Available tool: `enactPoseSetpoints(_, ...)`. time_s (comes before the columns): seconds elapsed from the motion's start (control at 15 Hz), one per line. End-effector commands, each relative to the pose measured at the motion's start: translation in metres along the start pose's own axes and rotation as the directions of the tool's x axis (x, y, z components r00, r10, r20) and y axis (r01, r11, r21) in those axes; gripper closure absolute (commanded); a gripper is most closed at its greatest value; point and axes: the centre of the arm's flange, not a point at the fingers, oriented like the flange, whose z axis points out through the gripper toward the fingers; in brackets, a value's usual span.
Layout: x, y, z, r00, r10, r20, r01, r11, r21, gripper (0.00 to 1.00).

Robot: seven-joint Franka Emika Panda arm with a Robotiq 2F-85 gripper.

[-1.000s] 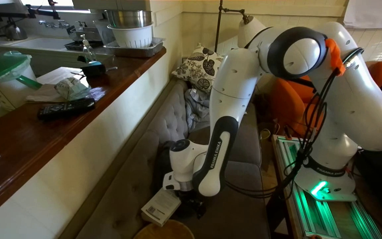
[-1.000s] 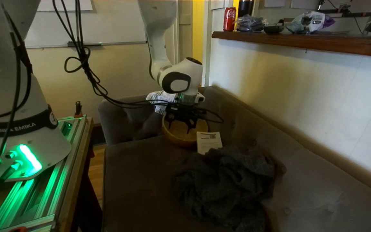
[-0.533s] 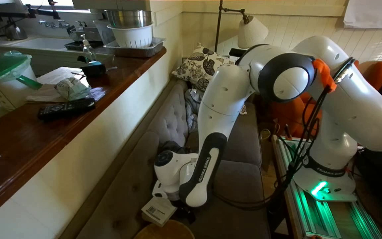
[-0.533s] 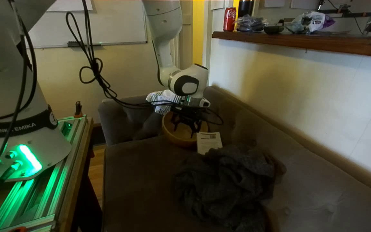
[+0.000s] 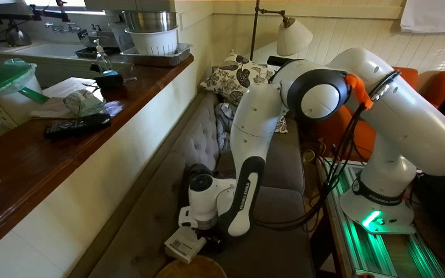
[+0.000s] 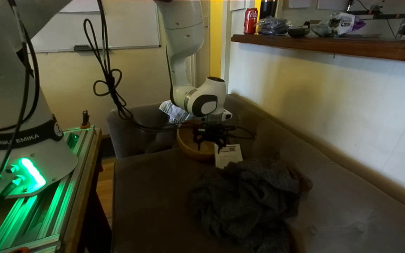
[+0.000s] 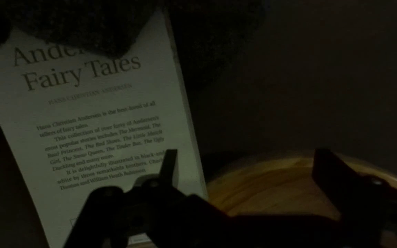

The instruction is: Pick up the book and put it on the sofa arm

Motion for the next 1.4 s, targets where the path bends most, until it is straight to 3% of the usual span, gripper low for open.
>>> enactPoseSetpoints(0.0, -0.029, 0.012, 0.016, 0.994, -0.111, -0.006, 0.111, 0.993, -0.048, 0.00)
enactPoseSetpoints(0.4, -0.027, 0.018, 0.018, 1.000, -0.021, -0.020, 0.020, 0.999, -0.038, 0.00)
enactPoseSetpoints(0.93, -0.024, 0.043, 0.063, 0.996, -0.010, -0.088, -0.002, 0.991, -0.133, 0.00)
enactPoseSetpoints(1.33, -0.016, 0.041, 0.084, 0.991, -0.011, -0.130, -0.017, 0.977, -0.212, 0.00)
